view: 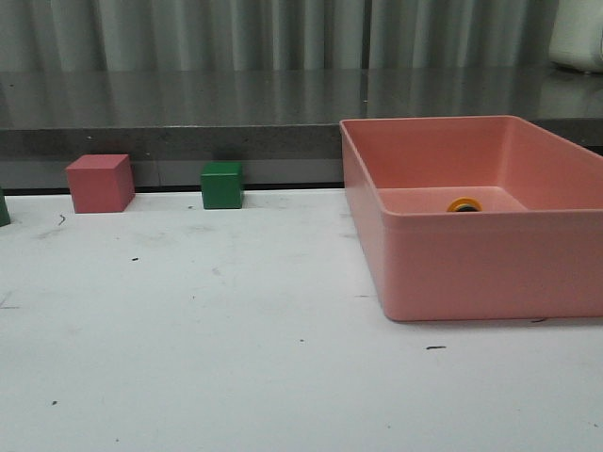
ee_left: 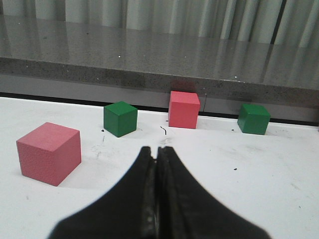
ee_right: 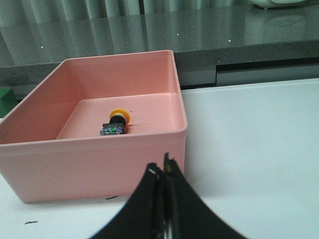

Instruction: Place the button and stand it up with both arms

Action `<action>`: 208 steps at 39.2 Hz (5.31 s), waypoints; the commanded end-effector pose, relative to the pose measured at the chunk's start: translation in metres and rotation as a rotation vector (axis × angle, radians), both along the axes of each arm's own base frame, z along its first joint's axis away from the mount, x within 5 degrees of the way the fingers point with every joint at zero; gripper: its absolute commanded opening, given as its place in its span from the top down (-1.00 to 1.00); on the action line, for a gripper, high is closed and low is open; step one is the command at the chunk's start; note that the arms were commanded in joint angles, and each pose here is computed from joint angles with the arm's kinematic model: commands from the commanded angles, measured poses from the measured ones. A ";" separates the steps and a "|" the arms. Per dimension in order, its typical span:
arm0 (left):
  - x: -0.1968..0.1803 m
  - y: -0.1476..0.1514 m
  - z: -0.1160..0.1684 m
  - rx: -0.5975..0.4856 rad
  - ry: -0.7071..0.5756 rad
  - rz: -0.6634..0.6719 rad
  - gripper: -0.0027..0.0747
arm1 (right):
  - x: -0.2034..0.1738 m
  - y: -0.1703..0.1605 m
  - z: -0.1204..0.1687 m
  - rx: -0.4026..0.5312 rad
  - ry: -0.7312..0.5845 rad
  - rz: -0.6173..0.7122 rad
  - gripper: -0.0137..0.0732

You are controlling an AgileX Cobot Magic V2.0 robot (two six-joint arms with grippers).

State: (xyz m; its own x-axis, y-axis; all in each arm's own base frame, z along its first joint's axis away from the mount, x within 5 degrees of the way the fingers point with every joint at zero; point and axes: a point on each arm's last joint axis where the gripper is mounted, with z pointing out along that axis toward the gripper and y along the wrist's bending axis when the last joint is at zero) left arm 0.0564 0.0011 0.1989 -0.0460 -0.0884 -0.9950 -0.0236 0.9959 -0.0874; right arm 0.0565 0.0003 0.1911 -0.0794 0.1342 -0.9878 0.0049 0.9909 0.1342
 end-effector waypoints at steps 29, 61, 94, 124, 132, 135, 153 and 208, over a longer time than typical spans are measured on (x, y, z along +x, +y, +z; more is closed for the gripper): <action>-0.001 0.000 0.004 -0.009 -0.093 0.003 0.98 | -0.001 0.000 0.009 -0.011 -0.098 -0.005 0.83; -0.006 0.000 0.030 -0.009 -0.360 0.001 0.98 | -0.005 0.000 0.032 -0.011 -0.257 -0.005 0.83; 0.023 0.002 0.148 0.053 -0.097 0.014 0.98 | 0.029 0.000 0.152 -0.011 -0.005 -0.007 0.69; 0.024 0.001 0.143 0.019 -0.073 0.008 -0.82 | 0.097 0.000 0.141 0.006 0.081 -0.004 -0.78; 0.024 0.001 0.143 0.019 -0.073 0.008 -0.82 | 0.164 0.019 0.136 0.039 0.264 0.076 -0.78; 0.024 0.001 0.143 0.019 -0.073 0.008 -0.82 | 0.183 0.038 0.135 0.025 0.332 0.144 -0.78; 0.024 0.001 0.143 0.019 -0.073 0.008 -0.82 | 0.297 0.067 0.101 0.014 0.732 0.163 -0.78; 0.024 0.001 0.143 0.019 -0.071 0.008 -0.82 | 0.347 0.070 0.099 0.058 0.851 0.133 0.46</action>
